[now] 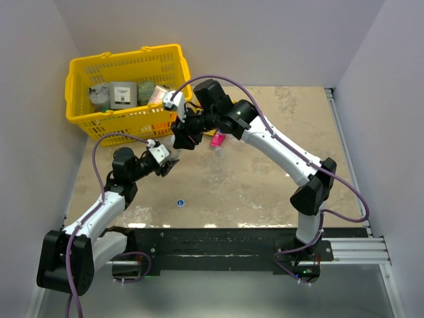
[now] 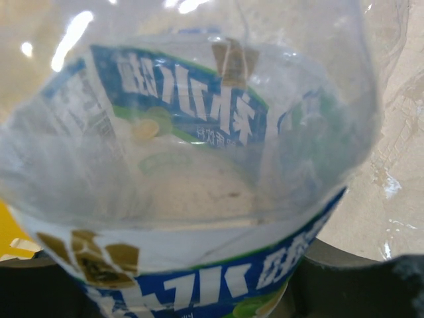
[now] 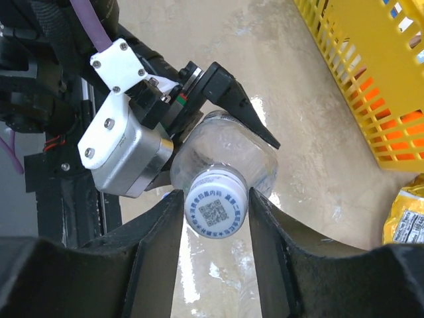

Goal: Screw on the bottle caps

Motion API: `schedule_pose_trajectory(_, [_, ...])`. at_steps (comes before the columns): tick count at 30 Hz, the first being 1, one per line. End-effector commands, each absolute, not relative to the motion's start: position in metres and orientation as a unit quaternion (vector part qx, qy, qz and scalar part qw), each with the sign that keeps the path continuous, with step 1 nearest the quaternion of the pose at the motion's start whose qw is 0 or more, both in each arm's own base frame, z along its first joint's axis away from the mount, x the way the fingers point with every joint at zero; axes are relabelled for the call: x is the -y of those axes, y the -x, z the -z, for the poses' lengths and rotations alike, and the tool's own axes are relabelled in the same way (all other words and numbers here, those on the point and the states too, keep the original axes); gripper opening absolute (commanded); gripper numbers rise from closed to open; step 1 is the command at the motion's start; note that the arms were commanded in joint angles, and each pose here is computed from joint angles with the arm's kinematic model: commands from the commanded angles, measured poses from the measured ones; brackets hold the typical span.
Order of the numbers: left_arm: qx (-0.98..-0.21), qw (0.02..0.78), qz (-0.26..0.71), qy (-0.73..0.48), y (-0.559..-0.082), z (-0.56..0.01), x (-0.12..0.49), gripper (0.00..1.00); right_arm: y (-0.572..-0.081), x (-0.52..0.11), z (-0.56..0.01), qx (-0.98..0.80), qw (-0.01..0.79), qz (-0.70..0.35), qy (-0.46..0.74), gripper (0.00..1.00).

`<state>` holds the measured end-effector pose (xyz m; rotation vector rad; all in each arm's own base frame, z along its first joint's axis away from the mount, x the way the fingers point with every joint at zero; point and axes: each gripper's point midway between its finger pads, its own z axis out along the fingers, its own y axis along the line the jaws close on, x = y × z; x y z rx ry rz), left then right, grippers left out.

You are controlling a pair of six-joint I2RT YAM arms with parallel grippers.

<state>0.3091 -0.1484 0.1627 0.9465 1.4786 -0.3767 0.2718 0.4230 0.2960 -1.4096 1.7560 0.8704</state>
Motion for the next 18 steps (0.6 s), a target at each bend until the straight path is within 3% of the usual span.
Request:
schedule_pose_trajectory(1, [-0.618,0.657,0.171,-0.396,-0.311,-0.189,0.151,0.00,-0.273,-0.430,-0.313,-0.681,0.372,-0.355,0.521,0.47])
schedule_pose_trajectory(4, [-0.620,0.654,0.175,-0.398,-0.310,-0.188,0.152,0.00,-0.276,-0.436,-0.321,-0.678,0.382,-0.364,0.511,0.48])
schedule_pose_trajectory(6, [-0.618,0.653,0.179,-0.399,-0.309,-0.189,0.153,0.00,-0.276,-0.440,-0.324,-0.671,0.384,-0.372,0.514,0.37])
schedule_pose_trajectory(11, [-0.616,0.653,0.185,-0.400,-0.309,-0.189,0.155,0.00,-0.280,-0.447,-0.325,-0.676,0.384,-0.381,0.501,0.34])
schedule_pose_trajectory(14, [-0.616,0.652,0.189,-0.400,-0.309,-0.190,0.157,0.00,-0.281,-0.451,-0.329,-0.669,0.388,-0.386,0.503,0.25])
schedule_pose_trajectory(16, [-0.617,0.650,0.195,-0.398,-0.309,-0.190,0.158,0.00,-0.282,-0.452,-0.333,-0.660,0.395,-0.385,0.509,0.10])
schedule_pose_trajectory(17, [-0.620,0.641,0.205,-0.403,-0.307,-0.186,0.160,0.05,-0.281,-0.453,-0.335,-0.655,0.398,-0.386,0.513,0.07])
schedule_pose_trajectory(18, [-0.624,0.637,0.207,-0.403,-0.307,-0.184,0.160,0.20,-0.283,-0.452,-0.336,-0.655,0.402,-0.382,0.514,0.05])
